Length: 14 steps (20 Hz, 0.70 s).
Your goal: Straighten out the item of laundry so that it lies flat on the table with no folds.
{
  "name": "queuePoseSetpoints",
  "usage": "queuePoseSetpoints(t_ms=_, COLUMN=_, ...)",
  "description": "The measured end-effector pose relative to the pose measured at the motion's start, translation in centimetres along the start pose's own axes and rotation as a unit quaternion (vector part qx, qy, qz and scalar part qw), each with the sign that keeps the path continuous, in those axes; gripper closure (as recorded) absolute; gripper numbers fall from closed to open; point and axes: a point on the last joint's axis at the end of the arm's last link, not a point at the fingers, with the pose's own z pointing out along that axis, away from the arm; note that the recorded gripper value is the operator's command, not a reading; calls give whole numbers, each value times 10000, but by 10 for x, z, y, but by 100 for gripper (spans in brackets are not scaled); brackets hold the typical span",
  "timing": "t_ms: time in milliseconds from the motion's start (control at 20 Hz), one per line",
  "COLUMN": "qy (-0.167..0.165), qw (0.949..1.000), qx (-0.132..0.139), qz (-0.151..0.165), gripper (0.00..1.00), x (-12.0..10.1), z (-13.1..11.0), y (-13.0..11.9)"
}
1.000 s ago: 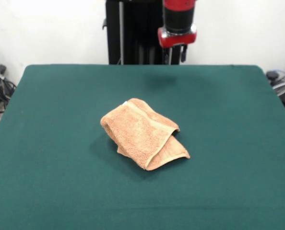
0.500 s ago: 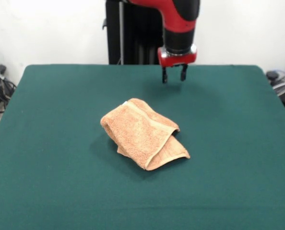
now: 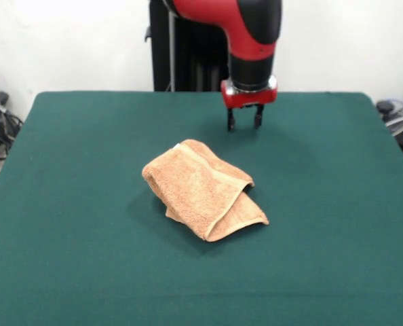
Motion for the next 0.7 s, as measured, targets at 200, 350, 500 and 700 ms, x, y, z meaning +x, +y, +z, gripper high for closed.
queuePoseSetpoints(t_ms=200, qy=131, qw=9999, qx=-17, qz=-4, gripper=0, x=-4, z=0, y=0)
queuePoseSetpoints(t_ms=350, qy=249, qw=9997, qx=-29, qz=-5, gripper=0, x=-7, z=0, y=-1)
queuePoseSetpoints(t_ms=500, qy=370, qw=9993, qx=-42, qz=-10, gripper=0, x=-11, z=0, y=-1)
queuePoseSetpoints(t_ms=700, qy=516, qw=9986, qx=-67, qz=-46, gripper=0, x=-15, z=1, y=-1)
